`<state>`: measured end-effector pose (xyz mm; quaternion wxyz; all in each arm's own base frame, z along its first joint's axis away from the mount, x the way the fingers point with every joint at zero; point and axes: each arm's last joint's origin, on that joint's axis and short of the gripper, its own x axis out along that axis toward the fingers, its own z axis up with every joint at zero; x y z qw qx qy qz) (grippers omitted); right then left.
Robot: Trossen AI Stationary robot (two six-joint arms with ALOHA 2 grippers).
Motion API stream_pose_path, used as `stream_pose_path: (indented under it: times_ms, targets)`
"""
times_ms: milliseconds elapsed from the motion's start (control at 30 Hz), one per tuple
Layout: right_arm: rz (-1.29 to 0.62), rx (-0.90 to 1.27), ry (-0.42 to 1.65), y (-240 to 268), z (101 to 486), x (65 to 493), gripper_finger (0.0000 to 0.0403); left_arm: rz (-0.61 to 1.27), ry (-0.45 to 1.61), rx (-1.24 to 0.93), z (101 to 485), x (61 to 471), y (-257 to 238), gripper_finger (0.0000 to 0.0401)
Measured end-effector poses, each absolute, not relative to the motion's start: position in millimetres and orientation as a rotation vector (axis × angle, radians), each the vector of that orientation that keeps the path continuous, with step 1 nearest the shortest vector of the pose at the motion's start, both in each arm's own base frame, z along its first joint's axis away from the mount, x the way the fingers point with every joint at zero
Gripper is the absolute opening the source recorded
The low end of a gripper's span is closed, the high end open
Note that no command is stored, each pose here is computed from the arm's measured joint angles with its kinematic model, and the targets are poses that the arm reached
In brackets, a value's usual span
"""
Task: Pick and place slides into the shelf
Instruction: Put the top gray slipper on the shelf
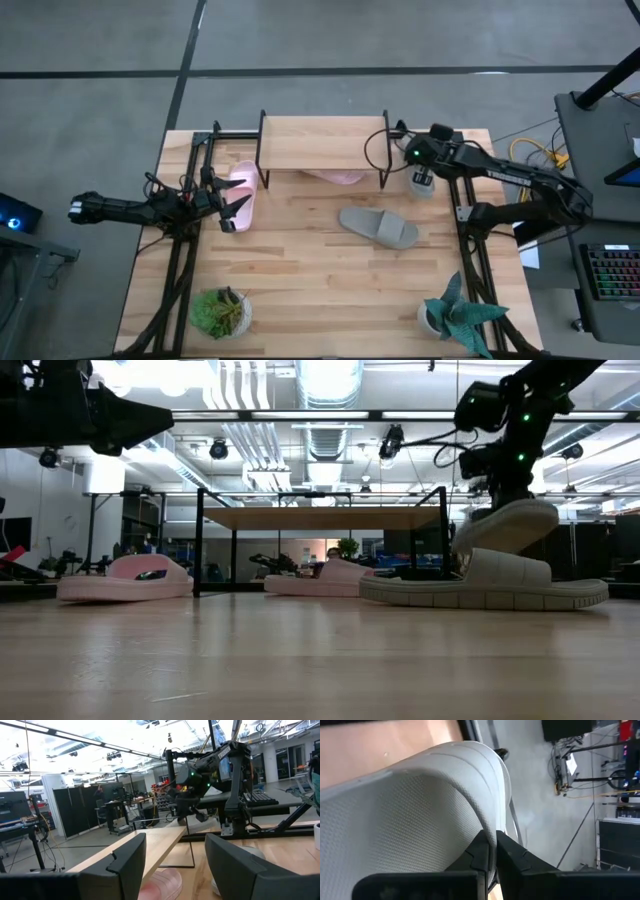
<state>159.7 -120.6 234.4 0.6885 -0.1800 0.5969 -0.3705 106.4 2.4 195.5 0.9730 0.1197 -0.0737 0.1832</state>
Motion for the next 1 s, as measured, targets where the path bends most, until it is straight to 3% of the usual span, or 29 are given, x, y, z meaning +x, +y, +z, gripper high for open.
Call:
stream_pose_path:
  times_ms: [1000]
  targets:
    - [-0.928, -0.459, 0.982, -100.1, 285.2, 141.1, 0.0013, 0.37, -0.149, 0.241, 195.6, 106.4, 2.5, 0.019]
